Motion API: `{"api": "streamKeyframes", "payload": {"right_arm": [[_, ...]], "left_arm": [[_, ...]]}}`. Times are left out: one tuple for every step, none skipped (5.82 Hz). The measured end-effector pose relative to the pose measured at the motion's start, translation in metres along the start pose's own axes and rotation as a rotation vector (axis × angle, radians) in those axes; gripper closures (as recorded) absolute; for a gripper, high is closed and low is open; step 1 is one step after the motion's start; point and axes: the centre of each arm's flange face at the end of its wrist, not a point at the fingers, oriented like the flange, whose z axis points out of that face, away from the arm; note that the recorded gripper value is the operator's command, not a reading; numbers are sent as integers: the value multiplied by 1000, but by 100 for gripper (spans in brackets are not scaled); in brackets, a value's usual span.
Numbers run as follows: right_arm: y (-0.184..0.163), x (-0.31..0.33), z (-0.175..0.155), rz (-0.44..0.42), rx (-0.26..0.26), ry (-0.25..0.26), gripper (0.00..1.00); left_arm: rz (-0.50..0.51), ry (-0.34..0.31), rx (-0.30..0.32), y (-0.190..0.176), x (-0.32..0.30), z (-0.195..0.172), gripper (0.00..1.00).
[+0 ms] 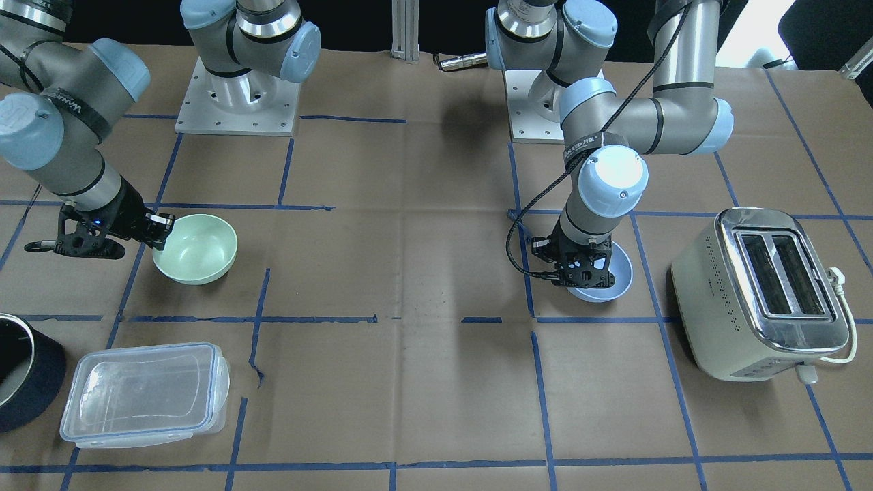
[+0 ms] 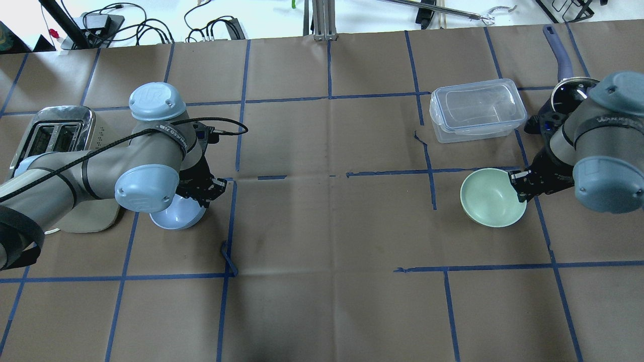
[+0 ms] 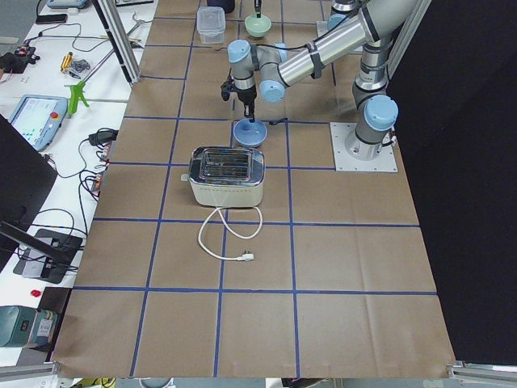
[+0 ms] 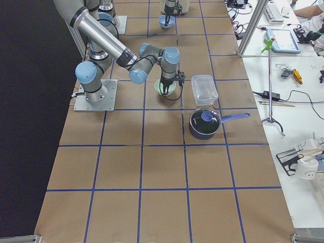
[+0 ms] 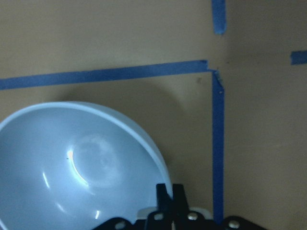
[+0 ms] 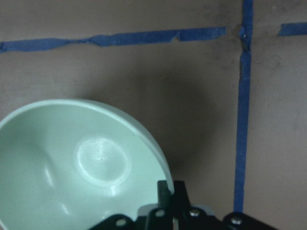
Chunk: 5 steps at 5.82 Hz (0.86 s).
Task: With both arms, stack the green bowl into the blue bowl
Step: 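Grasp blue bowl rim with left gripper while right grasps green bowl, then carry blue bowl to table center with left while right lifts green bowl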
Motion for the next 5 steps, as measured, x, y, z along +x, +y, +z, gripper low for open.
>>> {"api": "streamKeyframes", "payload": {"right_arm": [[-17,-5,-42,-12,-23,-10,92],[-30,-26,-88,-28,-37,-11,92],[-35,-62,-128,-31,-40,-4,92],[-35,-99,-162,-17,-41,5,92],[-31,-124,-188,4,-47,2,92]], "left_arm": [[-1,-6,35,-11,23,-19,99],[-16,14,86,-23,62,-45,99],[-13,43,132,-34,114,-67,98],[4,57,162,-40,173,-77,96],[25,67,180,-46,225,-78,95]]}}
